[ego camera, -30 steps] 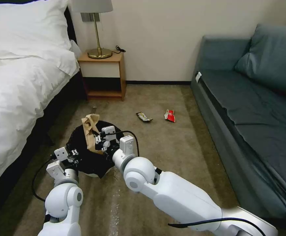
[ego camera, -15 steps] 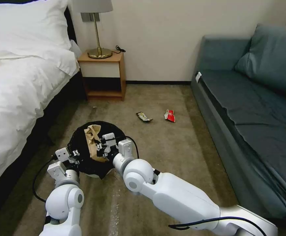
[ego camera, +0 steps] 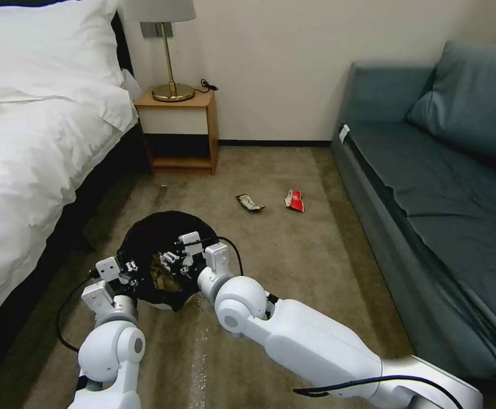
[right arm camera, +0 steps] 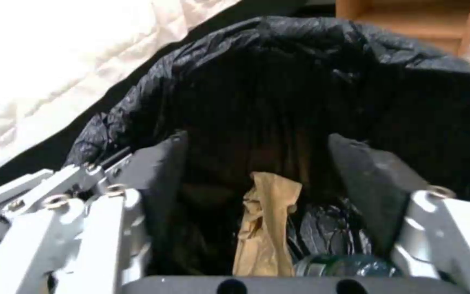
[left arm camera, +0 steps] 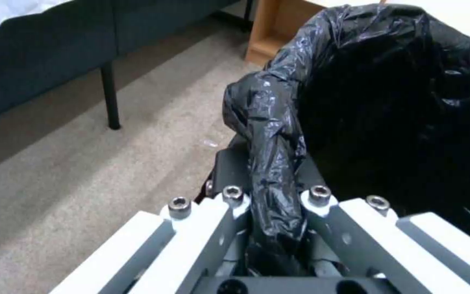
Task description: Pick up the trash bin, then pick up the garbage on the floor and place it into the trash bin.
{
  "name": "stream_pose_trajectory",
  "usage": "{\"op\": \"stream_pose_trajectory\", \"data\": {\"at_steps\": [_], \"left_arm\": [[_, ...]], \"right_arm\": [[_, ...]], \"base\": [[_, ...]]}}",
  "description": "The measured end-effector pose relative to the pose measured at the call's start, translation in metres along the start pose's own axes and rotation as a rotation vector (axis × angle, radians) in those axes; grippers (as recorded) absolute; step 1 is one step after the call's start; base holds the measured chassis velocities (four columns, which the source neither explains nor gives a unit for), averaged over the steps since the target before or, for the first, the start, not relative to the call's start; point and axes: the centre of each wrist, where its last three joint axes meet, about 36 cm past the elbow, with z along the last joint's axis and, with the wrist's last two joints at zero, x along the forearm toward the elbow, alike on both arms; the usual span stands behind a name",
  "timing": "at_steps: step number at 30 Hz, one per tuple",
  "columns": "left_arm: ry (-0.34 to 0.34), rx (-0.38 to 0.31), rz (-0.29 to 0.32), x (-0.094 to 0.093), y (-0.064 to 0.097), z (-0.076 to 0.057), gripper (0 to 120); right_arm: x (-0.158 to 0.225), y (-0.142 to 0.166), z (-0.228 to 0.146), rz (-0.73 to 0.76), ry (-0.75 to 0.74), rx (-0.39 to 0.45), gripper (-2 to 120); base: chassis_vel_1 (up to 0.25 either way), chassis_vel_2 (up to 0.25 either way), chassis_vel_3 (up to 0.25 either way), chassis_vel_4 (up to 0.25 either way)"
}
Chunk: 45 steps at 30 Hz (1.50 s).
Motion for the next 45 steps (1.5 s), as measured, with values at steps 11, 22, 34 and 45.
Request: {"op": "stream_pose_trajectory", "data": {"at_steps": [11, 22, 34, 45], "left_arm": [[0.01, -0.001, -0.004, -0.009, 0.001, 0.003, 4], [-0.018, -0.027, -0.009, -0.021, 0.005, -0.005, 4], [-0.016, -0.049, 0.024, -0.03, 0.002, -0.006, 4], [0.007, -0.077, 0.037, -0.025, 0.015, 0.0, 4]], "right_arm": [[0.019, -0.034, -0.044, 0.106, -0.153, -0.01, 99], [0.077, -0.14, -0.021, 0.447, -0.35, -0.032, 100], [0.165, -0.232, 0.046, 0.757, -0.353, 0.031, 100], [0.201, -0.275, 0.102, 0.853, -0.403, 0.257, 100]], "base": [[0.0, 0.0, 0.0, 0.0], [0.0, 0.0, 0.0, 0.0], [0.0, 0.0, 0.0, 0.0], [0.0, 0.0, 0.0, 0.0]]}}
